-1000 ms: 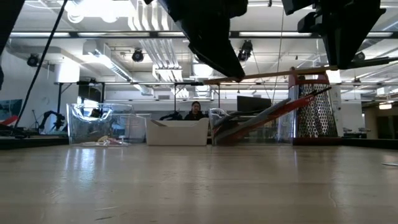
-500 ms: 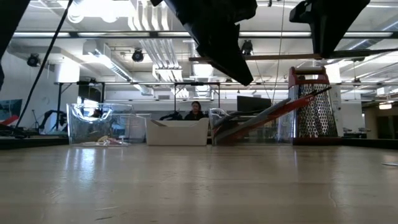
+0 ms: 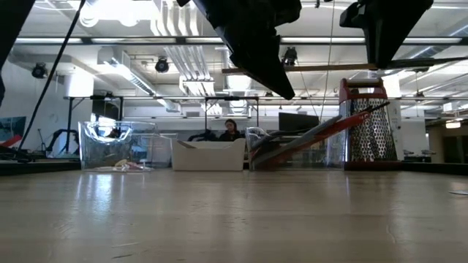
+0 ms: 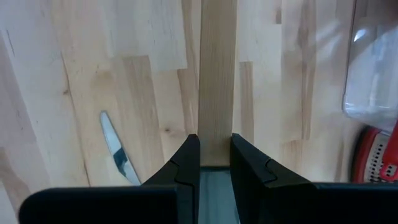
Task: Pick & Place Kitchen Items
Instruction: Put the gray spatula into the left transparent bin
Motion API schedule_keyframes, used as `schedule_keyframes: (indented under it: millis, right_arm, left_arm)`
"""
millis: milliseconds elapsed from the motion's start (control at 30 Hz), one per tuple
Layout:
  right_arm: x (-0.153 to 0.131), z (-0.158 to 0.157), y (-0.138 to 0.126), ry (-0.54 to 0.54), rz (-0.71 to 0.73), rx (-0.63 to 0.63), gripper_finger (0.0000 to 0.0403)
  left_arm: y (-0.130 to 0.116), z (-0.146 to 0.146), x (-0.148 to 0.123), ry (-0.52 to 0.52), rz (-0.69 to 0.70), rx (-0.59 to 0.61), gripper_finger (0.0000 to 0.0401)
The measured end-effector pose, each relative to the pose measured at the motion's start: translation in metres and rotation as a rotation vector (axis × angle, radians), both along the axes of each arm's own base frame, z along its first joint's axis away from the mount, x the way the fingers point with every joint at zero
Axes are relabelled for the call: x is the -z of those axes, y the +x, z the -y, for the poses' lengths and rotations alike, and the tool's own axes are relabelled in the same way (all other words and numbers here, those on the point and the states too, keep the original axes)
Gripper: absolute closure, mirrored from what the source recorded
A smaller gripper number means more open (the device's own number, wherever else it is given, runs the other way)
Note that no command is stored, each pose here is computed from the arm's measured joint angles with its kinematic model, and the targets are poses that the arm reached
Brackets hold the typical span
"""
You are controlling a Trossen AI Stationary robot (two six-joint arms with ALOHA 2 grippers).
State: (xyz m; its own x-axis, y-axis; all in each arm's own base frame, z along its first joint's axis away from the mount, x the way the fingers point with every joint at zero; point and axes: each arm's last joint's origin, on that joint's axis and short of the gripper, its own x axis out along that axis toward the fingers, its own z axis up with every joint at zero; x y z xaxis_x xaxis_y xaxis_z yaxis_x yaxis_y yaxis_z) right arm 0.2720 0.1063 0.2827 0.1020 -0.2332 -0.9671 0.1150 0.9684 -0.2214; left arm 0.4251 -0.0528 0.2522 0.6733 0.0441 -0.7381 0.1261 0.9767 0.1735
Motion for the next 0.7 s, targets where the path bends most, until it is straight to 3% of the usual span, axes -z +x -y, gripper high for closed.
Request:
schedule_keyframes:
  millis: [367,700]
  right_arm:
    - [0.0,-0.0003,0.0,0.002,0.005,0.016,0.0354]
    - [-0.0062,-0.0008,0.002,0.015,0.046,0.088,0.0239]
  left_arm:
    - [-0.0004,-0.0008,-0.002,0.014,-0.006,0.011,0.0358]
    - [-0.0029,-0.0096,-0.0027,0.111,-0.02,-0.07,0.0358]
